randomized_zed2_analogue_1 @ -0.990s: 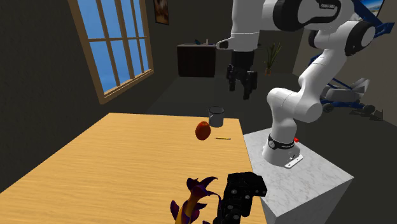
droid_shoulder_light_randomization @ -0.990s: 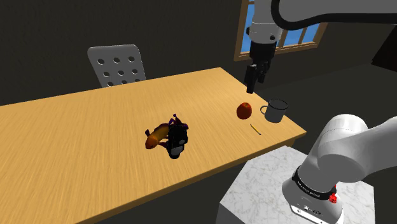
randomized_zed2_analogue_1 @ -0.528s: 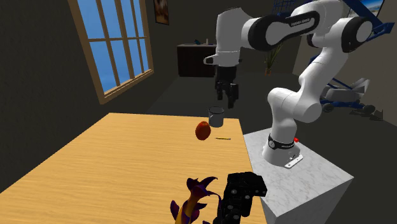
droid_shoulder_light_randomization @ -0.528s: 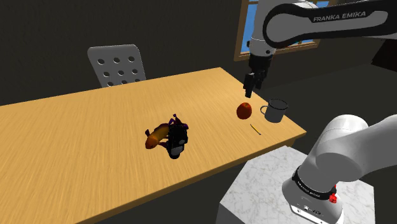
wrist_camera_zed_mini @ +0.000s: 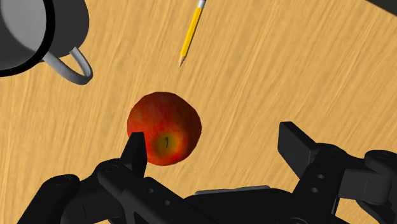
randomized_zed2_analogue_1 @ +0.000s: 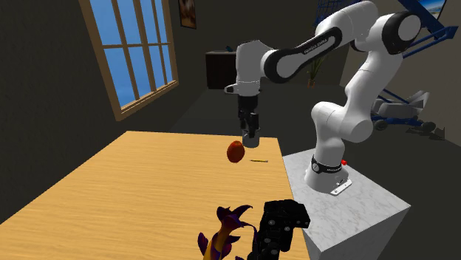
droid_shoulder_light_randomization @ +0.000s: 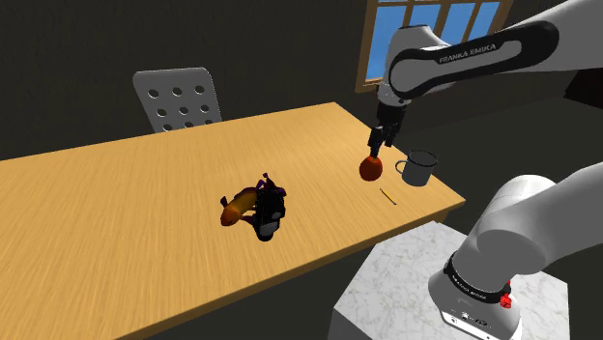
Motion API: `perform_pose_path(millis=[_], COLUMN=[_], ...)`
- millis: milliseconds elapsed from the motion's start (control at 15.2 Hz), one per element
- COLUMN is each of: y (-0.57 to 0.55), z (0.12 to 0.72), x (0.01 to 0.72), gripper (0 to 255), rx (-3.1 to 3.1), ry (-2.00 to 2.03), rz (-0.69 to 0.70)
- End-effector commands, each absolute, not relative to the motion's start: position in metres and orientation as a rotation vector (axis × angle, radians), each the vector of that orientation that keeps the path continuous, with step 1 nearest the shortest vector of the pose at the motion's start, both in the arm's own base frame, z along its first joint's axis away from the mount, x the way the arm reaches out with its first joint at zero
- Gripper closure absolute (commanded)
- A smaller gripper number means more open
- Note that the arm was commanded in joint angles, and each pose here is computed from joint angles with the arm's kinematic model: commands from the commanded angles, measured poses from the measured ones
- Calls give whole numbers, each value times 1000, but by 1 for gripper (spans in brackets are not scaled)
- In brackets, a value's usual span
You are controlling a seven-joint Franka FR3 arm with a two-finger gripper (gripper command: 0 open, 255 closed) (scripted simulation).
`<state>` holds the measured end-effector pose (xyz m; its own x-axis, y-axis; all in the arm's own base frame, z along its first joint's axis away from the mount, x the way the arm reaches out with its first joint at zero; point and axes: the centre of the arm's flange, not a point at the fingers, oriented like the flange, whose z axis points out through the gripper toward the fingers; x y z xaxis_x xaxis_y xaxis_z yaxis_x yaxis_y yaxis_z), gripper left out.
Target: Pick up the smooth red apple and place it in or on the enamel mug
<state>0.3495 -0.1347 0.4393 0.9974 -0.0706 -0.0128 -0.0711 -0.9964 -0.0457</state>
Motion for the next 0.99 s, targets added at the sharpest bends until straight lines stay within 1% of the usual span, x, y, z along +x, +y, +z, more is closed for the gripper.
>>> perform_pose_path(millis=[0,198,660,924], y=[-158,-178,-176,-176], z=[420,397,357,357], x=[356,361,361,361], gripper=[0,0,0,0], rx=[-3084,-3072,-3072,-3072], ry=[124,139,139,139], rz=[7,-2,-2,-2])
